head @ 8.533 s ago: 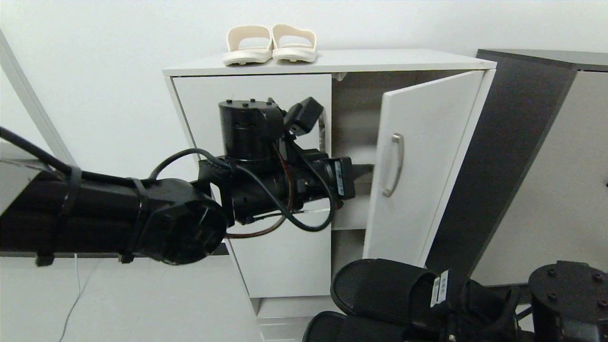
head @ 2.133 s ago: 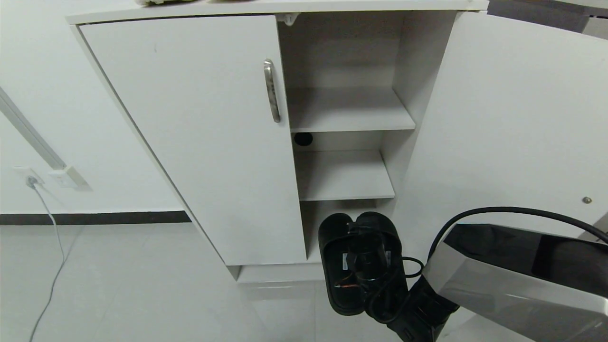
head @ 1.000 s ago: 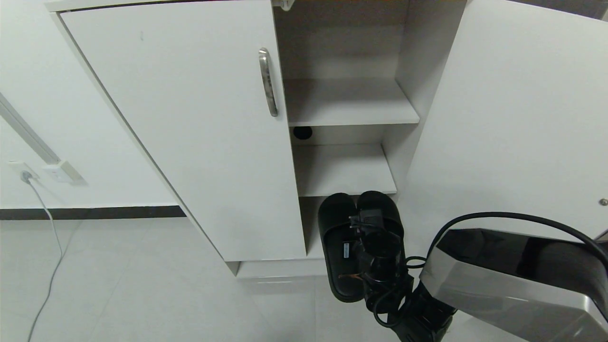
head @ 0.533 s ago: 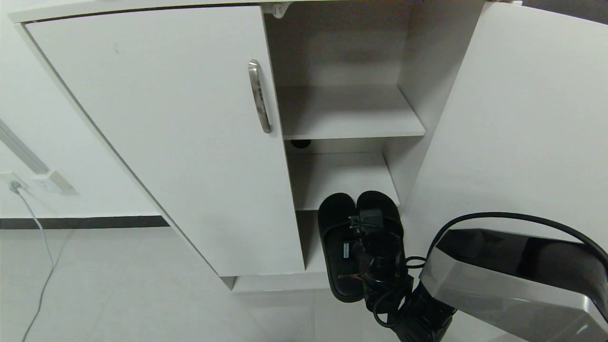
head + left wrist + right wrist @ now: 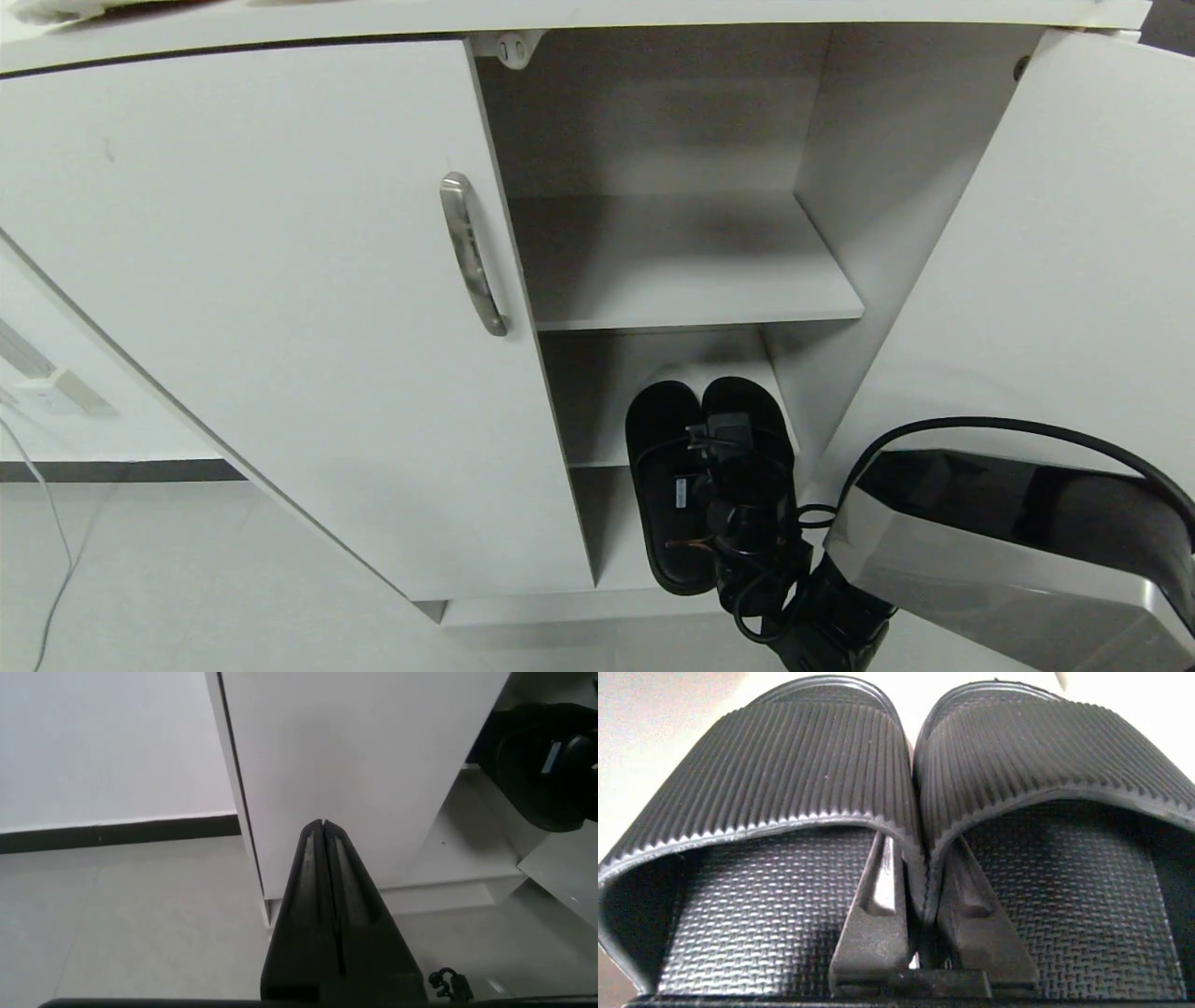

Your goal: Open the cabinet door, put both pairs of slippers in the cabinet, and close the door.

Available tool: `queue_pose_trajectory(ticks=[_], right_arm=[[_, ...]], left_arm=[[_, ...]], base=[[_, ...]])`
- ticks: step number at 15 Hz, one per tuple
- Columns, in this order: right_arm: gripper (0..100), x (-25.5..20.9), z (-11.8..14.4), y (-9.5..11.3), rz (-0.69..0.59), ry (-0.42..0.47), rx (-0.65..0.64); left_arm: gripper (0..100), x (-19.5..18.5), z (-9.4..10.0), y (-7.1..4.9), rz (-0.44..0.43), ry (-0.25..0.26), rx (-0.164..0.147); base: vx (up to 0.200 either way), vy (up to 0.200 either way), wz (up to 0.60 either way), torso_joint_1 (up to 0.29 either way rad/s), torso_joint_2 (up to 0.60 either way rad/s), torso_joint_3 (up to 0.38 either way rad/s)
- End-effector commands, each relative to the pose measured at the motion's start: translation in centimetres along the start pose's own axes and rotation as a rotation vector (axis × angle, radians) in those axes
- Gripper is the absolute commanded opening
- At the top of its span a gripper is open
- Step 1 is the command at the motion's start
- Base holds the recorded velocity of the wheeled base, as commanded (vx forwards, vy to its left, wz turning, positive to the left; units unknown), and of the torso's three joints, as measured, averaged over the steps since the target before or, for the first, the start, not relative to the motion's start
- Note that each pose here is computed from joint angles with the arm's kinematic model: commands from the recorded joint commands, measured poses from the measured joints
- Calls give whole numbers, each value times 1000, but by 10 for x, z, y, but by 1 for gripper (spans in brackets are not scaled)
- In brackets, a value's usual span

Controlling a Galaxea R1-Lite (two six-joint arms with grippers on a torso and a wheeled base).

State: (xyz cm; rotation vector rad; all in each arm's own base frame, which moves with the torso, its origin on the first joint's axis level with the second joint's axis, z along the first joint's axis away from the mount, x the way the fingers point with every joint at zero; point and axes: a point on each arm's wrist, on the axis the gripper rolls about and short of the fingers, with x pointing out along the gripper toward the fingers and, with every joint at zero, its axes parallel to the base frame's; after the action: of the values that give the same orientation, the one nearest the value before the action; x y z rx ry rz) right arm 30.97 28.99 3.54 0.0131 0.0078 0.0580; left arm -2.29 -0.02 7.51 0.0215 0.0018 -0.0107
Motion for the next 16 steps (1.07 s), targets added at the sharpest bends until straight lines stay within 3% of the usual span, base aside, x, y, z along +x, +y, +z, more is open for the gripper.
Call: queue_pose_trajectory(ticks=[1,16], right_arm=[[0,0,0,1,0,1,-1],[0,100,30,7,-111,14,40]], left_arm=[[0,0,0,0,0,1,0],[0,0,0,0,4,1,0]], base=[[0,0,0,0,0,0],[0,0,0,0,0,0]])
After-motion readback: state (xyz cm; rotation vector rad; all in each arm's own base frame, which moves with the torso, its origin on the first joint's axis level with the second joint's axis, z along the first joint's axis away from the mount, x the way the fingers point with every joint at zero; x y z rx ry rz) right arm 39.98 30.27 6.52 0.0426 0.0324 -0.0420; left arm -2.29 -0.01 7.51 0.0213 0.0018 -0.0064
